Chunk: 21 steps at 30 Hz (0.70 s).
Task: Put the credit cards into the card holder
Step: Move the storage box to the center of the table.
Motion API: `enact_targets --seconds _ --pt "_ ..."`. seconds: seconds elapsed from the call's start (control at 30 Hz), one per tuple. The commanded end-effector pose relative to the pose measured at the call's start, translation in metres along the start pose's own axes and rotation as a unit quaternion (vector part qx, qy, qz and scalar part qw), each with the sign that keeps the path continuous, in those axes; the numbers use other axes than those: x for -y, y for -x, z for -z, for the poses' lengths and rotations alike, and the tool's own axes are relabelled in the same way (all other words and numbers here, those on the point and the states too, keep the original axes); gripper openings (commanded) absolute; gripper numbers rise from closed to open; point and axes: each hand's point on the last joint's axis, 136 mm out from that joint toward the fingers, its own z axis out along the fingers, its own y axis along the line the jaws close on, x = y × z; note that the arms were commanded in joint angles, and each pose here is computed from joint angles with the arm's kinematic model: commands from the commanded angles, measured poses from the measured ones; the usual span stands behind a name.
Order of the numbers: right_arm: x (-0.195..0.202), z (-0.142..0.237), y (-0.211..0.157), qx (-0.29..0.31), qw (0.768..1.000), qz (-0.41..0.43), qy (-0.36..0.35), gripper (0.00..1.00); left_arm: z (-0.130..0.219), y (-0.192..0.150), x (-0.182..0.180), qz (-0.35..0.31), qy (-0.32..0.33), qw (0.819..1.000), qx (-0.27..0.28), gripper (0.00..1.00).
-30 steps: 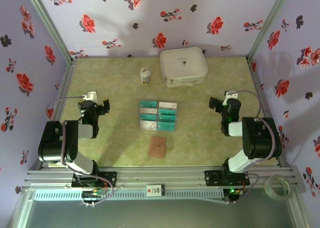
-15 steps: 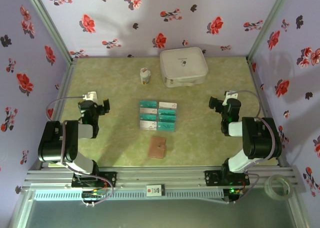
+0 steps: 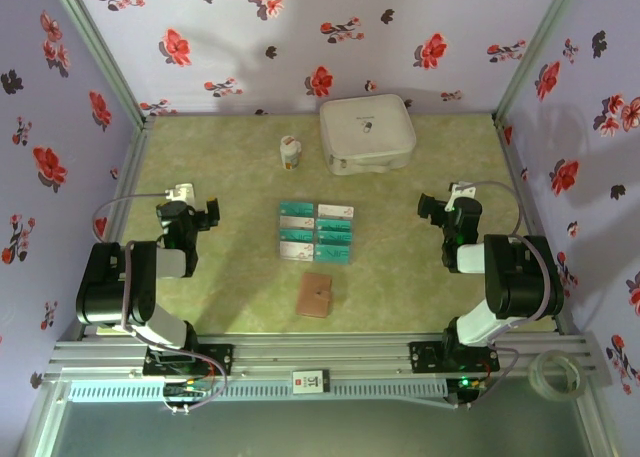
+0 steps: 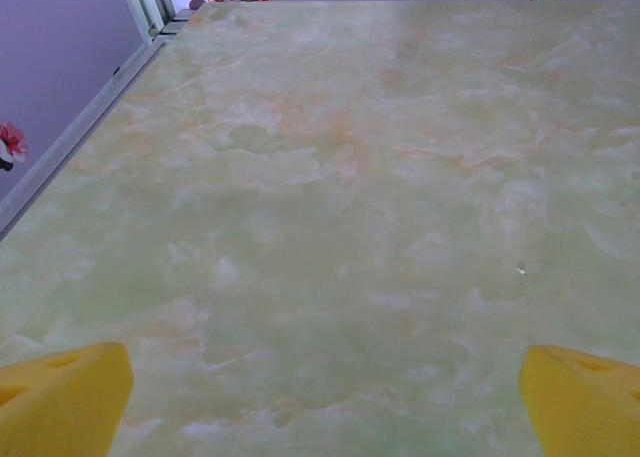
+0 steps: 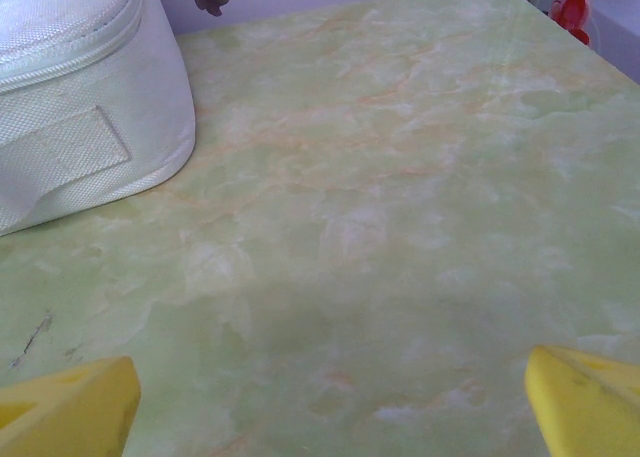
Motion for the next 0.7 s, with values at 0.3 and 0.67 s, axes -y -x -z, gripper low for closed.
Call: enact_targets --seconds 0.3,0.67 --pt "-0.002 0.007 0.018 0.029 1.0 -0.001 0.004 0.99 0.004 0.023 -0.001 0.003 -0.001 1.0 0.025 1.0" --pt "0.01 0.045 0.062 -0.046 0.991 -0.117 -0.055 0.99 0.024 0.068 -0.011 0.058 0.027 0.998 -0.005 1.0"
